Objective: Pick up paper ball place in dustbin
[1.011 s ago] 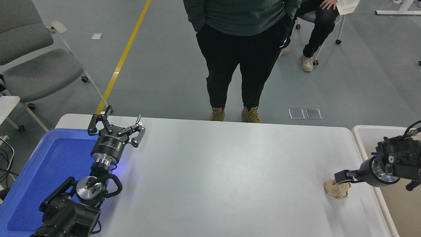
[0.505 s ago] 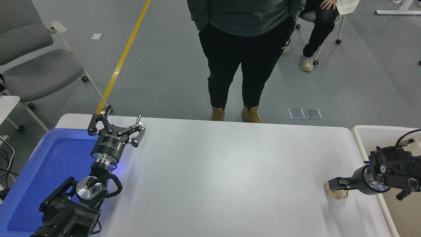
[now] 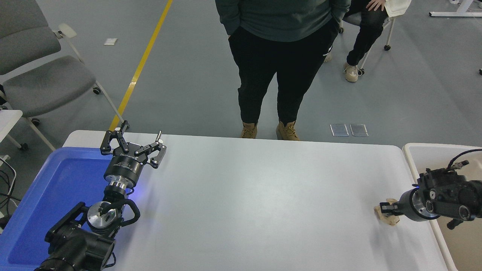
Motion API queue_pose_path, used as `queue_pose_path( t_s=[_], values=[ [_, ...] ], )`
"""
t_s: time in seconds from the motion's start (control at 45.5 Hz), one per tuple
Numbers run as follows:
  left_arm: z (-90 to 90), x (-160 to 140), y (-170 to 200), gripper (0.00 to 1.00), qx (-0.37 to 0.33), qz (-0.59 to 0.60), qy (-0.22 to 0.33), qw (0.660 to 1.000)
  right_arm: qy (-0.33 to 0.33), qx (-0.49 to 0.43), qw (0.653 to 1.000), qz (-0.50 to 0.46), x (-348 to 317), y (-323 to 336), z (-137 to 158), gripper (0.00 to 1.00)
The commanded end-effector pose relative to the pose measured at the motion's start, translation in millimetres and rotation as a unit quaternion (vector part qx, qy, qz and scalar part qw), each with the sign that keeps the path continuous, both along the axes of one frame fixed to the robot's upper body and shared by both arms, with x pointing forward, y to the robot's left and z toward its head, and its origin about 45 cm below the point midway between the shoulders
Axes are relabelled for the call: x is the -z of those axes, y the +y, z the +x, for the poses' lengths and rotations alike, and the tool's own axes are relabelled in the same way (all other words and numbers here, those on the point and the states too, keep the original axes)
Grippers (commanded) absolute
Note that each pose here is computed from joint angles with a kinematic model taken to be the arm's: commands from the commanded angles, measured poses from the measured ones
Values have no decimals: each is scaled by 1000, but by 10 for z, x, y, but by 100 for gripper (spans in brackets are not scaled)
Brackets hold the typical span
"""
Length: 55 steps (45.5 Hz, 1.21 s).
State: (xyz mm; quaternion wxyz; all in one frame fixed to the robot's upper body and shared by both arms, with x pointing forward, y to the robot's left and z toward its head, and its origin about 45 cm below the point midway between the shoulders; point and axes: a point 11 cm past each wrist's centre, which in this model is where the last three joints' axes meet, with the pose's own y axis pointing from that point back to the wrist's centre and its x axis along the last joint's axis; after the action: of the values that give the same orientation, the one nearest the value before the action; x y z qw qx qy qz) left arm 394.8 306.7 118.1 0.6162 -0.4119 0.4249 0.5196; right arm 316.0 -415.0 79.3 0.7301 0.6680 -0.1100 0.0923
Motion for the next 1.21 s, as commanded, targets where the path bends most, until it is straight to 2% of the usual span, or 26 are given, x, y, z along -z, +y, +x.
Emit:
queue_pose_path(
  t_s=[0.0,0.066,0.22,0.549,0.813,0.923,0.989,1.033,1.187],
  values=[
    [0,0,0,99,0,0,0,1000,-3,13,1000,29,-114,11,31,0],
    [0,0,0,99,0,0,0,1000,6,29,999,37,-319,-98,25,0],
    [0,0,-1,99,0,0,0,1000,-11,45,998,47,-1130,-300,240,0],
    [0,-1,-1,99,0,0,-1,1000,-41,2,999,-7,-2692,-509,403,0],
    [0,-1,-1,99,0,0,-1,1000,-91,-11,996,-15,-3088,-435,544,0],
    [0,0,-1,99,0,0,0,1000,-112,12,994,-15,-3194,-572,566,0],
    [0,-1,-1,99,0,0,-1,1000,-134,55,989,-23,-3304,-846,582,0],
    [0,-1,-1,99,0,0,-1,1000,-177,90,980,-28,-3404,-1083,607,0],
    [0,-1,-1,99,0,0,-1,1000,-314,224,922,-30,-3338,-1865,597,0]
  ],
)
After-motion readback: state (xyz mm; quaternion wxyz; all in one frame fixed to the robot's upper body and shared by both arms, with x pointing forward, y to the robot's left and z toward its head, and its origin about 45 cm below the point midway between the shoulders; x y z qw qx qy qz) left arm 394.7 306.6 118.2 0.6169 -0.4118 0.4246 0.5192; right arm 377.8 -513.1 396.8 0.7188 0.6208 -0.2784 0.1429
